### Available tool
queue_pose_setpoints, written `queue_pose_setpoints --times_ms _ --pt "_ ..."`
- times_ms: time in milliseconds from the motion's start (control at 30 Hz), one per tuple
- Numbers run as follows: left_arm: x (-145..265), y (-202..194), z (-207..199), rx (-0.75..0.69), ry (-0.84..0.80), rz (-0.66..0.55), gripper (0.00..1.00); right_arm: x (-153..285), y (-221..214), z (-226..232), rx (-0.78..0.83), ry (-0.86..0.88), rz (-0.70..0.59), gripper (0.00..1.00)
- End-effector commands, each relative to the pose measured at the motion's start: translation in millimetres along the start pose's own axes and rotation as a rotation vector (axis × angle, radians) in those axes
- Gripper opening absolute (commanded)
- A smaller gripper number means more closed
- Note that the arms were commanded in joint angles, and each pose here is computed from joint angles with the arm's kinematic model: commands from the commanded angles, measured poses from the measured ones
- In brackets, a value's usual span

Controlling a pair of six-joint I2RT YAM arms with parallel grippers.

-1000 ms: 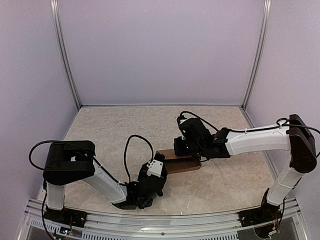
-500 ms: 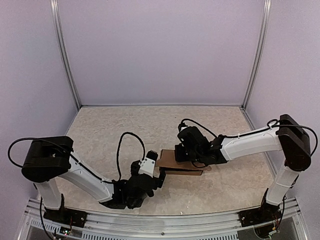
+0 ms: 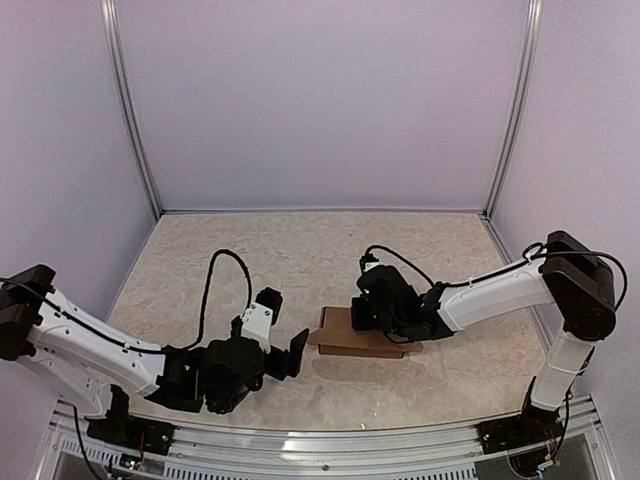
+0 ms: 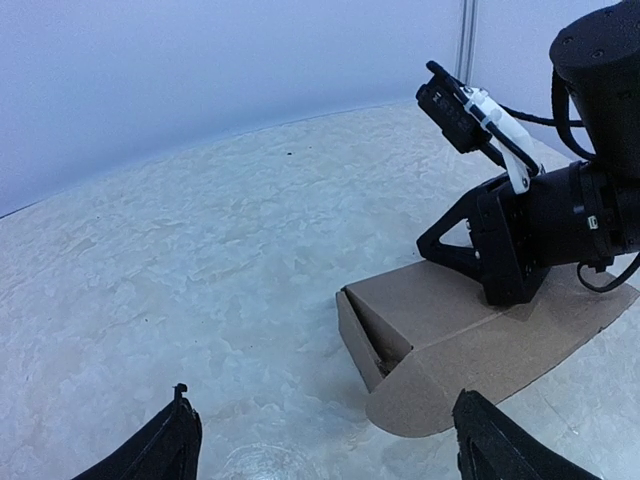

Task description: Fold the paper box

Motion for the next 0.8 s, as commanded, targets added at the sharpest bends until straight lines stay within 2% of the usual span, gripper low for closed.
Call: queue_pose_setpoints --times_ms 0,167,333,500,767 --pt "9 5 3 -0.049 -0.026 0.06 0.85 -5 -23 -3 0.029 -0.061 -0.018 0.0" --pt "15 31 4 -0.009 -0.047 0.028 0.85 -3 -35 -6 0.039 -0.095 -0.056 0.0" --pt "8 43 3 0.008 -0.084 0.055 0.86 -1 -35 -6 0.049 -0.105 -0.075 0.0" --pt "-11 46 2 0.071 -0.161 0.133 0.86 -3 -48 -5 0.093 -0.142 -0.083 0.0" --pt "-44 25 -9 0.091 -0.26 0.291 0.85 -4 -61 2 0.154 -0.167 -0.116 0.0"
Point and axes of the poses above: each gripper's point midway between its finger pads, its own x axis back along the fingers, its own z axis along the line the jaws close on, y = z × x, the point moved 8 cm from there along x, back along the fingers, and after that the axes turned 7 degrees about x, right-handed, at the moved point
